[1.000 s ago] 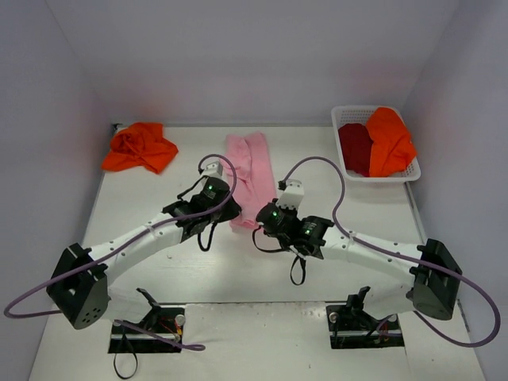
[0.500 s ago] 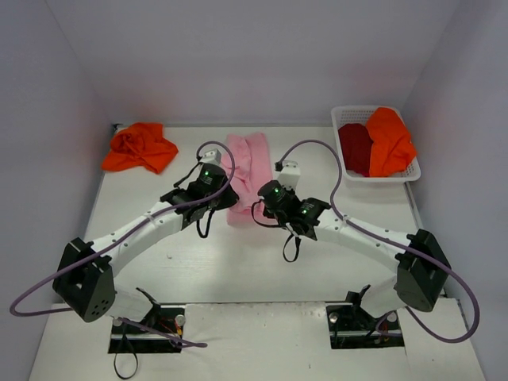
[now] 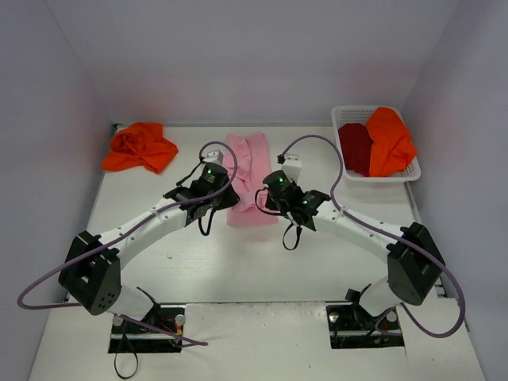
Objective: Fold and stack the t-shirts
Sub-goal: Fold the tshirt
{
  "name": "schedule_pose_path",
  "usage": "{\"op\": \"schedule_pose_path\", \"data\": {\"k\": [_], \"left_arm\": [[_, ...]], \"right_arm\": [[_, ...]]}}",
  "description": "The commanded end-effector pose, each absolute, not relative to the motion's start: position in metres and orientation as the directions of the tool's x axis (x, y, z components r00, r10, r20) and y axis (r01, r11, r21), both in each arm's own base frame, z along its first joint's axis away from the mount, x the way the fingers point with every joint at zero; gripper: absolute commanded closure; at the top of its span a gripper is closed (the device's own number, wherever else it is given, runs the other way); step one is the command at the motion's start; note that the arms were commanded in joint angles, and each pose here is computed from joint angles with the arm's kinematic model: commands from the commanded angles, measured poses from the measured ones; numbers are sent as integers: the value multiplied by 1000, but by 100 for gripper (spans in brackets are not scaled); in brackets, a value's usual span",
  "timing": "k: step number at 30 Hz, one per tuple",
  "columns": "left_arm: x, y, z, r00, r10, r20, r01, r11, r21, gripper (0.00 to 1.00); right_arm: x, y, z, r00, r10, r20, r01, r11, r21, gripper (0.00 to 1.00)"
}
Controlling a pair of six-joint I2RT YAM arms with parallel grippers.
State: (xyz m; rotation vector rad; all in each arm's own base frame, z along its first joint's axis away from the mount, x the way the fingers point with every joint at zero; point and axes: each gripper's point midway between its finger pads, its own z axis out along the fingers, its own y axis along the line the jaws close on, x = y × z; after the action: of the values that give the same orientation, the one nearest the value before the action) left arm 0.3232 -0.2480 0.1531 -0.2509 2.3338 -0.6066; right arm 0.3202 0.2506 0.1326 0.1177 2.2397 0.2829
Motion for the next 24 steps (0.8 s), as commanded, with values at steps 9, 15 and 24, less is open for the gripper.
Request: {"op": "schedule_pose_path", "data": {"k": [9,15,24], "left_arm": [[352,-239,179,-672,-376,-638,1,861,-508,100],[362,-237,181,-665,-390,-637,-3,854,-520,100],[380,-243,179,-670,-382,-636,-1,858,-514,100]], "right_arm": [[355,261,148,-585,204,-785,-41,959,280,100],[363,260,145,-585,199,-786,-43,961,275,100],[378,254,145,-581,197,-789,-40,962,270,100]]}}
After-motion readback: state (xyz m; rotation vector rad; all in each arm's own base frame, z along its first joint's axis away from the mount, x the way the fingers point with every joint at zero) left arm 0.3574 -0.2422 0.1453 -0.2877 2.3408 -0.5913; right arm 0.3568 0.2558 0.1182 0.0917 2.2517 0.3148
